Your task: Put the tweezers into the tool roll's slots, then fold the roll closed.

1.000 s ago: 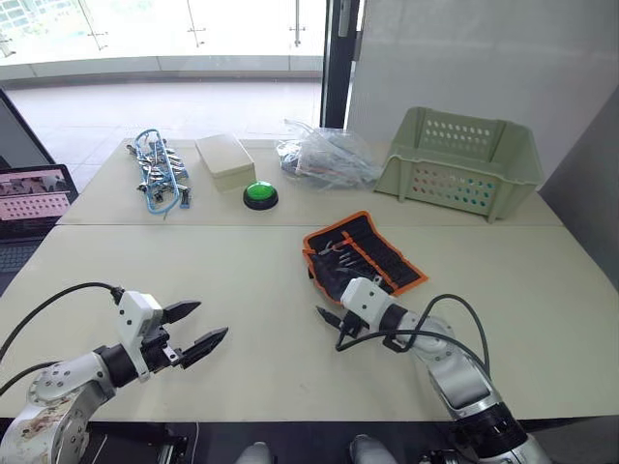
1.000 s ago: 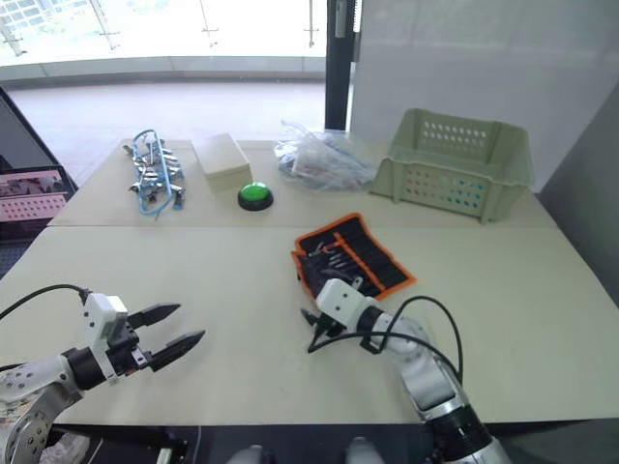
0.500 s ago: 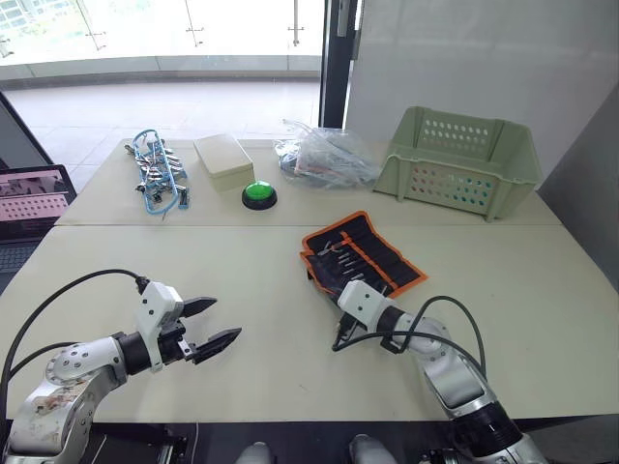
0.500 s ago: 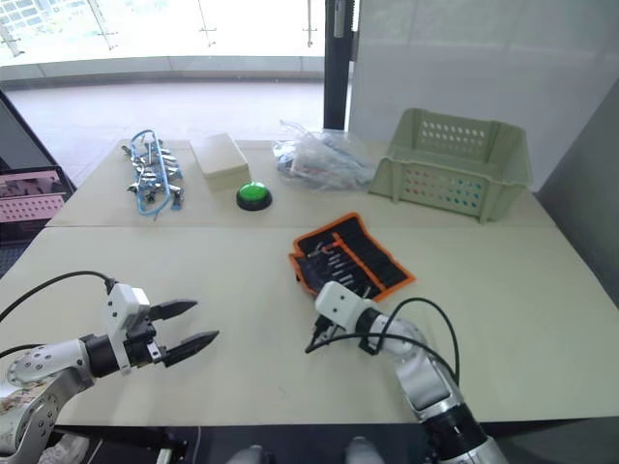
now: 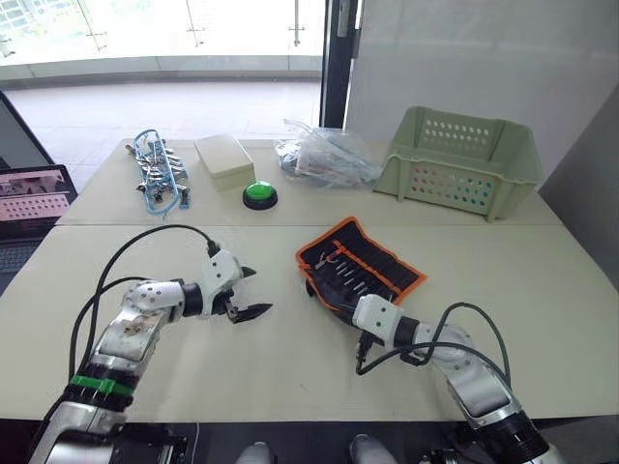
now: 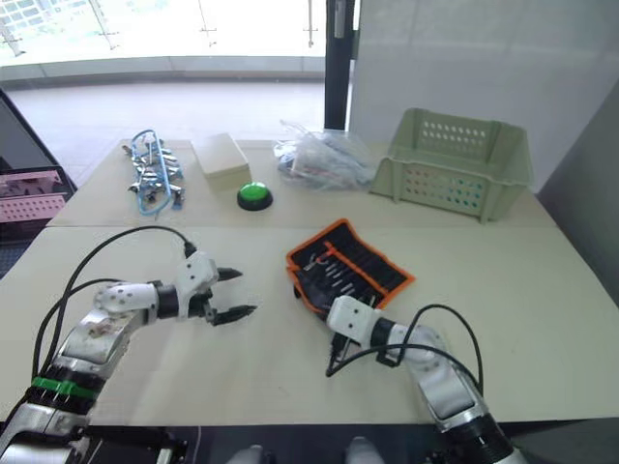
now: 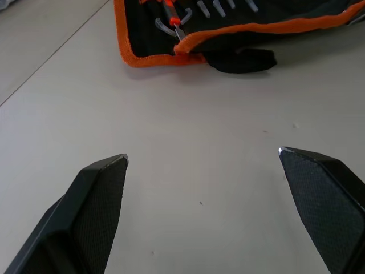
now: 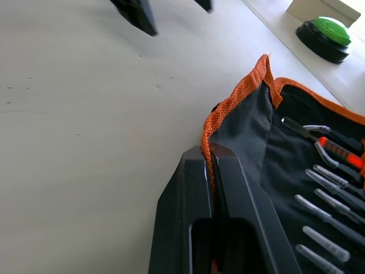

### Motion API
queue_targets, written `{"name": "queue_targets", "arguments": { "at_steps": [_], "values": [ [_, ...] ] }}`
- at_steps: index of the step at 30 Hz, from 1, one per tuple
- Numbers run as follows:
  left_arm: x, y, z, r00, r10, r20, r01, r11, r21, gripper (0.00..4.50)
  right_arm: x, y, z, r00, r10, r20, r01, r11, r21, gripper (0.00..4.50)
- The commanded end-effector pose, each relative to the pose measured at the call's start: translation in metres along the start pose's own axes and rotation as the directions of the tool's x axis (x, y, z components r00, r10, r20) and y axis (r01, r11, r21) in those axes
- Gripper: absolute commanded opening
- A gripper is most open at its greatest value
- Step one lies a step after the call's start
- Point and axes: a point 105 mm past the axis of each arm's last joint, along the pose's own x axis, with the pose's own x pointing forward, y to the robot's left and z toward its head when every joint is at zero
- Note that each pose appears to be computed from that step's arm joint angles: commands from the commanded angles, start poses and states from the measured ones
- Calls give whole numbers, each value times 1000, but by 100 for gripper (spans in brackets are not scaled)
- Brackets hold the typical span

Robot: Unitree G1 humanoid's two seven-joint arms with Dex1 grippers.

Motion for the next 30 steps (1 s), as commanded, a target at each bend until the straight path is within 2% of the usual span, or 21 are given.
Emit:
{"name": "queue_targets", "arguments": {
  "at_steps": [1,5,13,18,21,25,30],
  "values": [
    [18,9,5,999,-35,-18,37,991,128,450,-5,-4,10,999,-37,36,38,999,-25,2],
    [39,17,18,996,-83,-11,83,974,209,450,-7,-1,3,997,-81,6,81,997,-15,2],
    [59,3,31,966,-255,-52,257,899,354,450,-10,-3,-2,992,-125,-16,125,992,-21,2],
    [71,-5,49,953,-302,-8,279,871,405,450,-10,-2,-4,991,-131,-21,131,991,-18,2],
    [74,-10,54,943,-331,0,300,853,428,365,-10,-2,-4,991,-131,-21,131,991,-17,0],
    [77,-16,47,936,-348,-45,328,822,466,235,-9,-1,-4,992,-126,-18,125,992,-20,0],
    [77,-5,41,956,-281,-83,285,826,486,66,-8,-1,-6,992,-121,-21,120,992,-23,0]
  ]
}}
